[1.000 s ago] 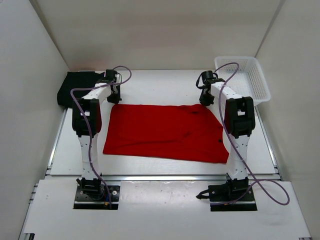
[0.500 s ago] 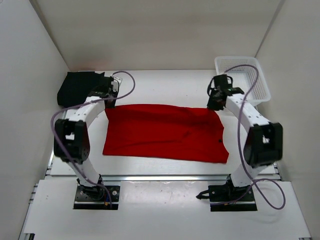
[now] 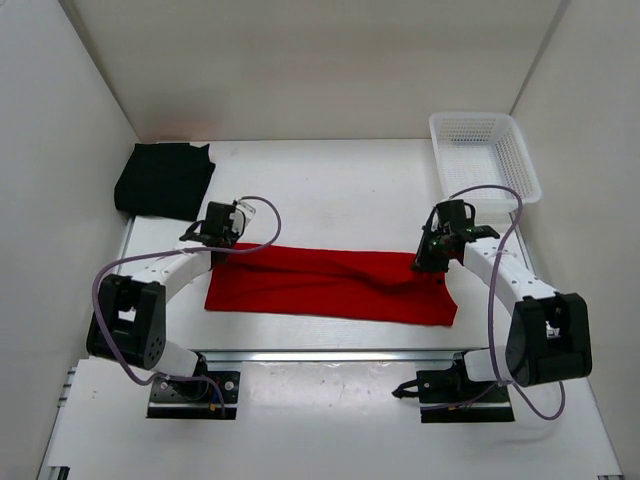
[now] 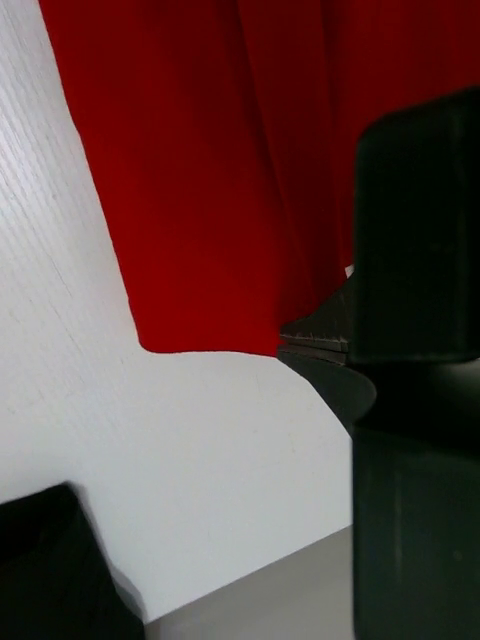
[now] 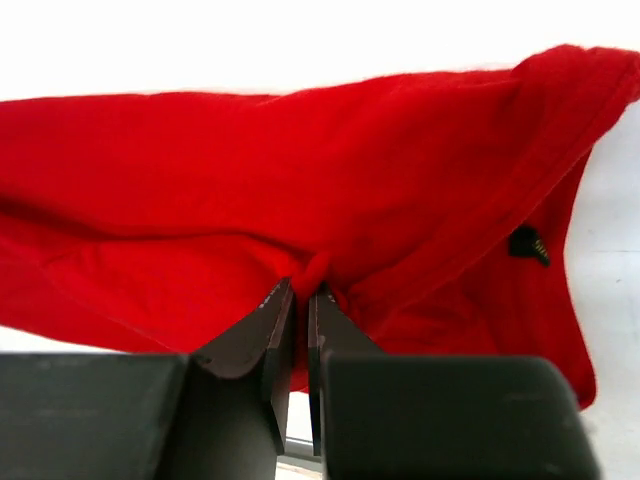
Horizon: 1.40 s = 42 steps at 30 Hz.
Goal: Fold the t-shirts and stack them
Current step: Grap the side of the flattened tshirt furthest away from the robot with both arms, then fold the other side of the tshirt into a rectangle
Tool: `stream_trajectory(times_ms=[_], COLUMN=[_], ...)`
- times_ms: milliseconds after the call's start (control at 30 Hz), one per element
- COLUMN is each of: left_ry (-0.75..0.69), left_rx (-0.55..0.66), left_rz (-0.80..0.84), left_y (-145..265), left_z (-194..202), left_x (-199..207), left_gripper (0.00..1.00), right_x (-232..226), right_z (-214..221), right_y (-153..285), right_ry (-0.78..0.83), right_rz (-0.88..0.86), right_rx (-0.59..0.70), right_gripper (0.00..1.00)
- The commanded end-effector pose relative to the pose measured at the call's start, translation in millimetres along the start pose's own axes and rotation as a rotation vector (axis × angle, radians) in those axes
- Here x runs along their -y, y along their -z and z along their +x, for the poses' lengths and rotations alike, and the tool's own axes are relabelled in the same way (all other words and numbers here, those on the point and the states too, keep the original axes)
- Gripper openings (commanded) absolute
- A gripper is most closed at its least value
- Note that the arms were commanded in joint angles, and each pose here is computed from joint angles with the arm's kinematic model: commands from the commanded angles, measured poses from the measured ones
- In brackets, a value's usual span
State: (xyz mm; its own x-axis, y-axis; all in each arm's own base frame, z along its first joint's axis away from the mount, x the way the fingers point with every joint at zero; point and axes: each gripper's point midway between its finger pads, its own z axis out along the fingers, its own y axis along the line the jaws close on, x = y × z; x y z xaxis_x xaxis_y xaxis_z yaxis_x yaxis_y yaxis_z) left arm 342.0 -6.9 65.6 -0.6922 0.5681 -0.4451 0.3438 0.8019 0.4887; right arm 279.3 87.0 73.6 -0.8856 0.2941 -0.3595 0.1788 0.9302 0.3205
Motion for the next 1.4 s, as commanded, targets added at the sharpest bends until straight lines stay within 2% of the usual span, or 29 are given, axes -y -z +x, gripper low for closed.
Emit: stream_trajectory(times_ms=[0, 133, 233, 433, 567, 700, 933, 1067, 1333, 1367], left_ry=[-0.001, 0.006, 0.021, 0.091, 0.101, 0.049, -0.033, -0.076, -0.133, -0.147], left_rx=[0.104, 0.180, 0.237, 0.243, 0.266, 0.257, 0.159, 0.121, 0.036, 0.035], left_rz=[-0.130, -0.137, -0.163, -0.238, -0.251, -0.233, -0.181, -0.141, -0.079, -0.066], left_y=[11, 11, 6, -17, -18, -16, -9, -6, -7, -7], left_z=[-23, -53, -84, -137, -149, -122, -53, -29, 4, 5], left_x=[-30, -34, -41, -68, -73, -60, -37, -22, -4, 0], left_gripper=[0.00, 0.00, 0.00, 0.00, 0.00, 0.00, 0.00, 0.00, 0.00, 0.03], right_x=[-11, -12, -17, -19, -21, -13, -8, 3, 2, 3], right_z=[-7, -23, -60, -130, -135, -104, -38, -5, 11, 14], right_y=[8, 1, 3, 0, -1, -3, 1, -7, -13, -14], right_ry=[-0.014, -0.028, -0.030, -0.018, -0.016, -0.035, -0.068, -0.096, -0.092, -0.098], right_rz=[-0.077, -0.084, -0.086, -0.066, -0.068, -0.071, -0.102, -0.100, -0.104, -0.106], right_rx=[0.063, 0.073, 0.115, 0.194, 0.187, 0.148, 0.089, 0.029, -0.002, -0.014], right_gripper=[0.00, 0.00, 0.00, 0.00, 0.00, 0.00, 0.00, 0.00, 0.00, 0.01])
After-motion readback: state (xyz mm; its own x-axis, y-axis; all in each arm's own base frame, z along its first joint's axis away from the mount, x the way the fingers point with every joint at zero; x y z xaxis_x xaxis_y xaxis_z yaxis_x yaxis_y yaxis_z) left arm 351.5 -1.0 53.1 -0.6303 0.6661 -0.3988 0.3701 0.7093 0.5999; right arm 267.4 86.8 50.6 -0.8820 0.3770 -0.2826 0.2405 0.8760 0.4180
